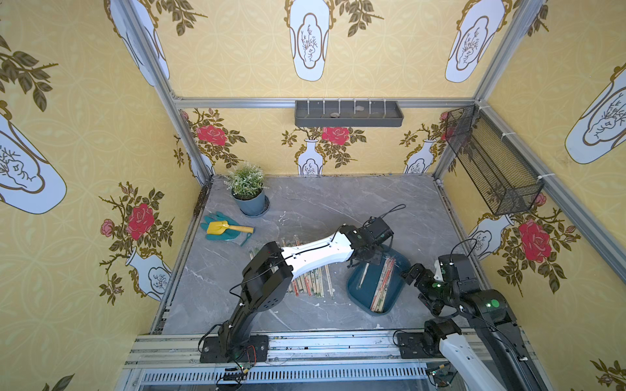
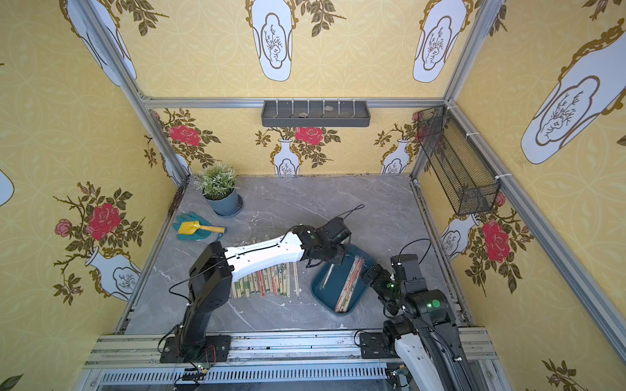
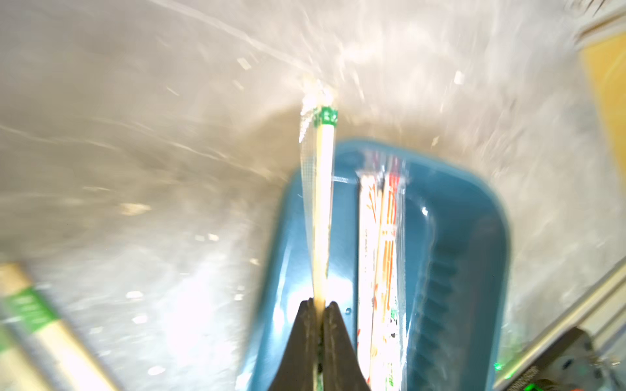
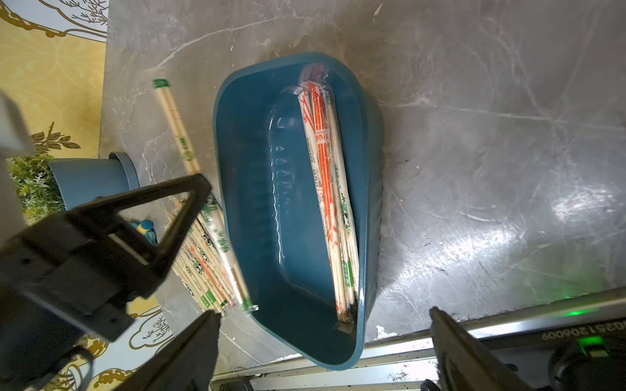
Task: Take the paired disposable chopsticks out of the storage box
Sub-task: Pick up the paired disposable chopsticks from the storage box, then place the paired disposable chopsticks at the center of the board.
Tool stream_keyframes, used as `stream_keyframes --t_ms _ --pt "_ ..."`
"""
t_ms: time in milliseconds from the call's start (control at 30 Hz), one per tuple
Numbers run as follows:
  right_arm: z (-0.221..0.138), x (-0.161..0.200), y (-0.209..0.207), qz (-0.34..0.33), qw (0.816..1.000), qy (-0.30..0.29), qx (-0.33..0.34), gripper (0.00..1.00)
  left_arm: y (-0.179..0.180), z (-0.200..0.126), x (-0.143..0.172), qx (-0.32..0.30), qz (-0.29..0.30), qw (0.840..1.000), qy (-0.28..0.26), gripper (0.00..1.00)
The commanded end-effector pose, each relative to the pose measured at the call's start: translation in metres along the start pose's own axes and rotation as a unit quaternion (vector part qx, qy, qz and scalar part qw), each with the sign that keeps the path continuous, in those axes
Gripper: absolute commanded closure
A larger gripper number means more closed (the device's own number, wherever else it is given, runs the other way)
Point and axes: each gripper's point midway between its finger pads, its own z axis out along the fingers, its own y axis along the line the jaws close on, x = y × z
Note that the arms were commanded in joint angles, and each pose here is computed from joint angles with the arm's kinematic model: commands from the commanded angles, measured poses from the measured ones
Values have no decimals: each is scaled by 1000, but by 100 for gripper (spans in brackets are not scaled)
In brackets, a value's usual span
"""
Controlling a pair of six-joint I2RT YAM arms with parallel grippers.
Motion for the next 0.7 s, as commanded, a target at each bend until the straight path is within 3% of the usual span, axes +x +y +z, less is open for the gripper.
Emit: stream_keyframes --t_ms 0,167,300,667 --pt "-2 -4 7 -4 1000 -7 -9 3 23 -18 -18 -12 -40 998 -36 100" --pt "0 -6 11 -9 1000 -5 -12 3 81 -37 -20 -54 -123 989 -65 100" --pt "2 -6 12 -10 1000 -2 -11 2 110 -31 -9 -69 -172 981 -58 100" --pt "7 -6 10 -10 1000 4 -6 3 131 16 32 -71 -257 964 -21 100"
